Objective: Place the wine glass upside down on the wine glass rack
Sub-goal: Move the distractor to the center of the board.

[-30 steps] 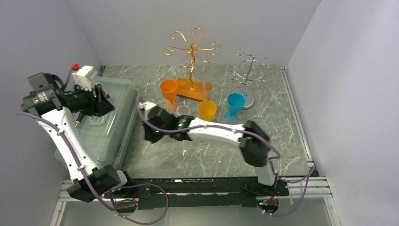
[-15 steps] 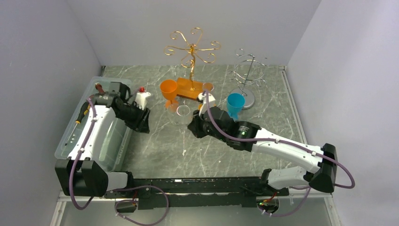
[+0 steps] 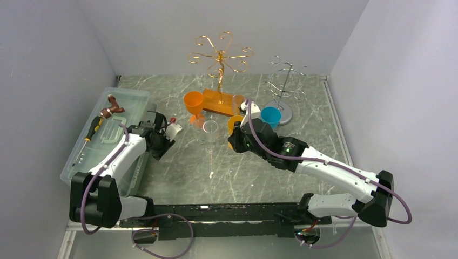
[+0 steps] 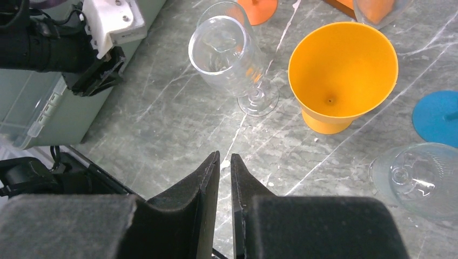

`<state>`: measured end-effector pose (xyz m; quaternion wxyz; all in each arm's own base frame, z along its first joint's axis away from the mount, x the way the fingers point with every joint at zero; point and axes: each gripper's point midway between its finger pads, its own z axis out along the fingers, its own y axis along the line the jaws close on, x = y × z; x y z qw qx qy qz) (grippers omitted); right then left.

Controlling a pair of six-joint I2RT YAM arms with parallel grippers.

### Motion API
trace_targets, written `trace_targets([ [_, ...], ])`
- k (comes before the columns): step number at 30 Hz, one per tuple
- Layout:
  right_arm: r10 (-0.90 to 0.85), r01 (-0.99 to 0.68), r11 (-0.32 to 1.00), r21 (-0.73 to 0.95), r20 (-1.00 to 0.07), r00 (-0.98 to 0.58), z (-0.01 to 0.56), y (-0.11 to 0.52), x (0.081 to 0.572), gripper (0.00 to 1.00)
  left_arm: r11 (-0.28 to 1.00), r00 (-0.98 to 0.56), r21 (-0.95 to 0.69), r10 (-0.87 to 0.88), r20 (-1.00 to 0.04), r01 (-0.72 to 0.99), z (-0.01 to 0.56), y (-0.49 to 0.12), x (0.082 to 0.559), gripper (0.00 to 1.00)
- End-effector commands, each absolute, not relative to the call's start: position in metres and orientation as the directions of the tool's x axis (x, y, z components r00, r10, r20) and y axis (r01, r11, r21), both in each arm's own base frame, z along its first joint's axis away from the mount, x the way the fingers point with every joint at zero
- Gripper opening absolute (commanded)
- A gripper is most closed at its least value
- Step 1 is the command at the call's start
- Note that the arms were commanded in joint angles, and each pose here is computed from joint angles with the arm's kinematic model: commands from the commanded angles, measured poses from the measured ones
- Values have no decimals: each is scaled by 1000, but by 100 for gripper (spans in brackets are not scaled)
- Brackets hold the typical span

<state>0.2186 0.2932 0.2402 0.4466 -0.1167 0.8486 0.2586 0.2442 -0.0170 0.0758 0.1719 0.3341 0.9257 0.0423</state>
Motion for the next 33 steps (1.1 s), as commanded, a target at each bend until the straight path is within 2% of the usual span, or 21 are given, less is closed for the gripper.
trace_targets([
  [1, 59, -426, 842, 331, -842, -537, 255, 289, 224, 16, 733, -698, 440, 661, -277, 519, 82, 20, 275, 46],
  [6, 68, -422, 844, 332, -846, -530, 258, 284, 222, 16, 747, -730, 459, 631, -264, 480, 77, 38, 279, 45],
  [15, 71, -423, 841, 336, -844, -531, 255, 281, 220, 16, 816, -760, 454, 537, -366, 358, 86, 46, 309, 45],
  [26, 68, -397, 863, 312, -851, -520, 257, 265, 220, 17, 852, -819, 495, 402, -409, 171, 86, 72, 335, 45],
  [33, 65, -383, 877, 289, -863, -502, 268, 257, 223, 18, 879, -835, 453, 358, -418, 150, 80, 70, 346, 45],
])
